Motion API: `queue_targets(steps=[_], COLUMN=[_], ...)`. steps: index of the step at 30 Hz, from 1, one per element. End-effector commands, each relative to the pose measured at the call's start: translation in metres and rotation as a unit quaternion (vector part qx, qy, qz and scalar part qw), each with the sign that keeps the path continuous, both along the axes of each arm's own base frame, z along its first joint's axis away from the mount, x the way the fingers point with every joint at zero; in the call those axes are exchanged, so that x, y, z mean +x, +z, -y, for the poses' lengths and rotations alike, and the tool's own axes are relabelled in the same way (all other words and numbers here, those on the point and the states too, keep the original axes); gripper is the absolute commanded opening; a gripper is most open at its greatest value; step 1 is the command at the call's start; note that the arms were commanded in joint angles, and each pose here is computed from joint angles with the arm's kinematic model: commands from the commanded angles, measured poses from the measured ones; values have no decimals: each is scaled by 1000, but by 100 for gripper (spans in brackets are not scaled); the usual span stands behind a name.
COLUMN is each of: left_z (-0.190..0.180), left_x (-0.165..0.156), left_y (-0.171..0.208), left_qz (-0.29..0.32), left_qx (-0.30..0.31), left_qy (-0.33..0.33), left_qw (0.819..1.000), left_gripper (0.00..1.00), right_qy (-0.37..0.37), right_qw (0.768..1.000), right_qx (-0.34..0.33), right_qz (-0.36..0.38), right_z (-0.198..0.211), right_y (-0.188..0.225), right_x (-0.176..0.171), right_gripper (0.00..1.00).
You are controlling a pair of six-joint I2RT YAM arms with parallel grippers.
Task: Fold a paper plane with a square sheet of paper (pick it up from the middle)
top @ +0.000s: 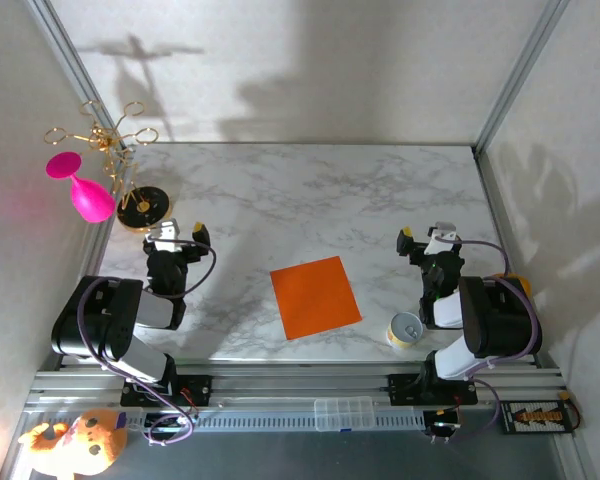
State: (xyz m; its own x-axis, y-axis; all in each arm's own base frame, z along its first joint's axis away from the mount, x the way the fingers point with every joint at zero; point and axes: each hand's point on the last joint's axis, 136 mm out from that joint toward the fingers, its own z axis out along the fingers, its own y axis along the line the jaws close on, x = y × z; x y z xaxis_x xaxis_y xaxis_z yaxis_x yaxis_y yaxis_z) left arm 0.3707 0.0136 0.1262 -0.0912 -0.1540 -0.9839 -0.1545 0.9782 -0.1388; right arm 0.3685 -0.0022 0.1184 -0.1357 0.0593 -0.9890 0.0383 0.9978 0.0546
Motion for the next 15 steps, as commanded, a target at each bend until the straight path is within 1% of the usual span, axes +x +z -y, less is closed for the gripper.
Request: queue_targets(steps=[1, 15], left_z=[1, 1], left_x=[4, 4], left_y=[4, 4], left_qz=[5, 5], left_qx=[-2, -3], left_qy=[-2, -3], left_qw=[1000, 1000], left_gripper=[99, 99], right_qy=[3, 3], right_qw=[1000, 1000], right_qx=[-6, -6], right_qz=[11, 11], right_z=[0, 1], right_y=[7, 7], right_x=[5, 5], right_gripper=[99, 99])
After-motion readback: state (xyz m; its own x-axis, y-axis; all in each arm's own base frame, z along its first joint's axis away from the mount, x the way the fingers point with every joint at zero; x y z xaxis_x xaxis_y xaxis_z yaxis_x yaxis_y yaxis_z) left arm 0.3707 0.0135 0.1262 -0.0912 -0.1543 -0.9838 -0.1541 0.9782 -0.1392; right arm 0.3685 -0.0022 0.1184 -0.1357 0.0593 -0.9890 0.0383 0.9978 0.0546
